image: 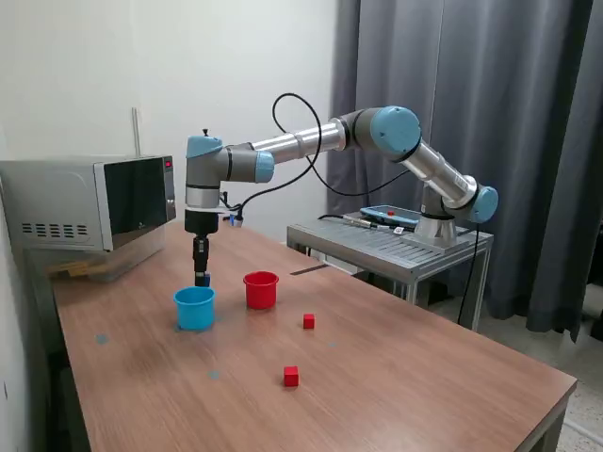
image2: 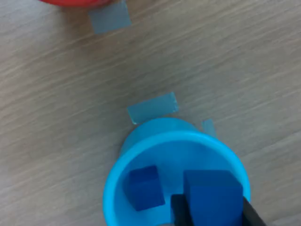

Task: Place red objects in the red bin, and blue objects in the blue bin.

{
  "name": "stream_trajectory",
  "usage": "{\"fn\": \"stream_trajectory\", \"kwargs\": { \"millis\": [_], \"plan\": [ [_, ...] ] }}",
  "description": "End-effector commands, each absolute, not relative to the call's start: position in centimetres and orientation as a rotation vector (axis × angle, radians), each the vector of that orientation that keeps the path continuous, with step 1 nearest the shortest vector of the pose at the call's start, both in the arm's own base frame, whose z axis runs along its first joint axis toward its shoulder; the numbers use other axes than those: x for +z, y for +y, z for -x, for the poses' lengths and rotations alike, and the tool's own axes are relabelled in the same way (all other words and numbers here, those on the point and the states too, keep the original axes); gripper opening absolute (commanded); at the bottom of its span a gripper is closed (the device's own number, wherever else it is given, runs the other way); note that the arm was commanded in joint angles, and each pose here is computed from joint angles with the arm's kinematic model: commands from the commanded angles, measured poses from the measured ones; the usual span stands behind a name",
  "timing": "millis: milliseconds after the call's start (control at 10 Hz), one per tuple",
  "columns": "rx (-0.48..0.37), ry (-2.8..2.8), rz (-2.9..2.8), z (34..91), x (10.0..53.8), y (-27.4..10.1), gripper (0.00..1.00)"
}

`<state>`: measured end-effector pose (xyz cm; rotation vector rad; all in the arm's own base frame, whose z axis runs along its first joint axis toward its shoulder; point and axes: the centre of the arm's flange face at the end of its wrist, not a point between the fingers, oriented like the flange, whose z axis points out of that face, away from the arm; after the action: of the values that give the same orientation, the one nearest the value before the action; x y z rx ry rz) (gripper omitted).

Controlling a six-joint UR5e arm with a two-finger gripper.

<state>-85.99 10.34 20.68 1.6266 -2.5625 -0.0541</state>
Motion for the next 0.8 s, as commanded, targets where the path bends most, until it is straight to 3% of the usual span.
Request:
{"fn": "stream_trajectory", "kwargs": {
  "millis": [0,700],
  "plan": [
    [-0.060,-2.568,-1.631,85.9,20.5,10.4,1.00],
    [-0.065,-2.561,-1.640,85.6,21.6,9.7,1.00]
  ]
}}
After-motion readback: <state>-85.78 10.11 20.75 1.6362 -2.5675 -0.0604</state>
